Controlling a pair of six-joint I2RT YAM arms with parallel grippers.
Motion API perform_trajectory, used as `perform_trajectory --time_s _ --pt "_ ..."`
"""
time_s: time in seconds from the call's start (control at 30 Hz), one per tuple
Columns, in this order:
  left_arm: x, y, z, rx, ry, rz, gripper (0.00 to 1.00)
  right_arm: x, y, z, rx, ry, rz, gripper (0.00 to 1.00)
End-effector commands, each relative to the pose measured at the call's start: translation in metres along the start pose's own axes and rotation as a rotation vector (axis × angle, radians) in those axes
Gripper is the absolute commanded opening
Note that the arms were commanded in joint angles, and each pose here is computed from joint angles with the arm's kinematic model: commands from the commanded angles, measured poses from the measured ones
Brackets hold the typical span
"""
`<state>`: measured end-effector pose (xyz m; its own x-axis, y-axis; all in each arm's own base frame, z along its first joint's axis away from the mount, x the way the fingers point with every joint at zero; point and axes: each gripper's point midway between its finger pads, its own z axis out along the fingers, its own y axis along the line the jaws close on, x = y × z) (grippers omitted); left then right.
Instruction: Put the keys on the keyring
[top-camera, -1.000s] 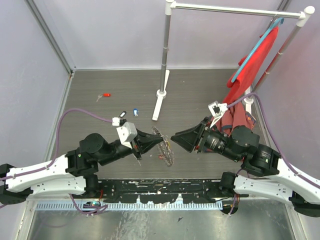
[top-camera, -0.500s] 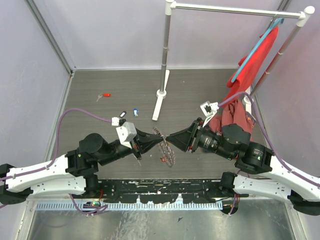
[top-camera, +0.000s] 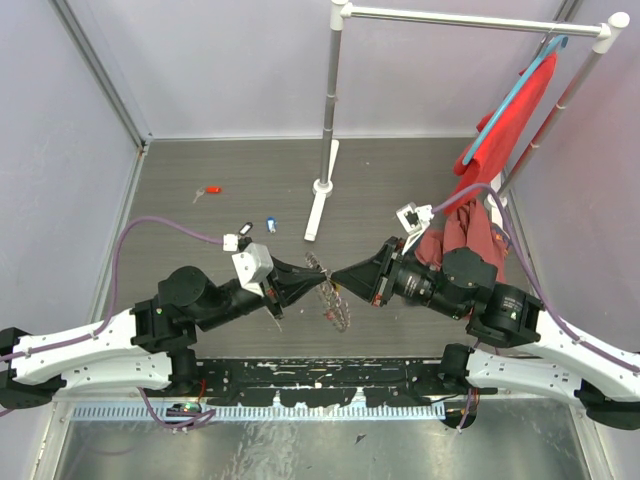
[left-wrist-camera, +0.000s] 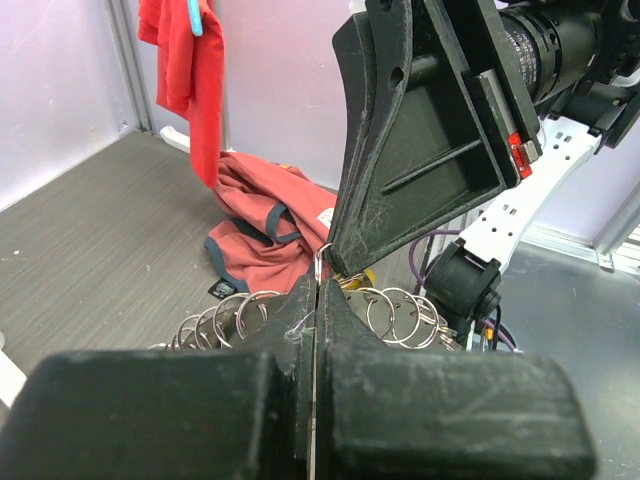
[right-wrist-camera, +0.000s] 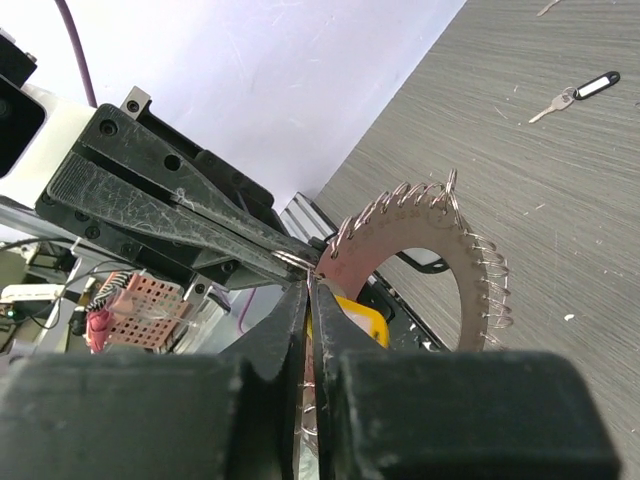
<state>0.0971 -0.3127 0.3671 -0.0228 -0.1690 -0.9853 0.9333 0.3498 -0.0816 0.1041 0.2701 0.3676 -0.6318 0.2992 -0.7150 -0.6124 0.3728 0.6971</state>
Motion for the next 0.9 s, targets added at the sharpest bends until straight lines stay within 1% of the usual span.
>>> perform_trajectory --time_s 0.0,0.17,0.47,0.87 --pt "-0.024 0.0 -0.002 -0.002 -0.088 -0.011 0.0 -0.019 0.015 -0.005 -0.049 -0.072 0.007 0.08" --pt "-0.023 0.0 -0.002 -0.002 -0.086 -0.009 0.0 -0.02 0.01 -0.007 -0.019 -0.07 -0.015 0.04" --pt "-0.024 0.0 -0.003 -0.001 -0.087 -0.007 0.0 -0.016 0.001 -0.005 0.035 -0.034 -0.05 0.04" --pt "-0.024 -0.003 -0.002 0.014 -0.088 -0.005 0.0 -0.008 0.0 0.002 0.043 0.008 -0.058 0.04"
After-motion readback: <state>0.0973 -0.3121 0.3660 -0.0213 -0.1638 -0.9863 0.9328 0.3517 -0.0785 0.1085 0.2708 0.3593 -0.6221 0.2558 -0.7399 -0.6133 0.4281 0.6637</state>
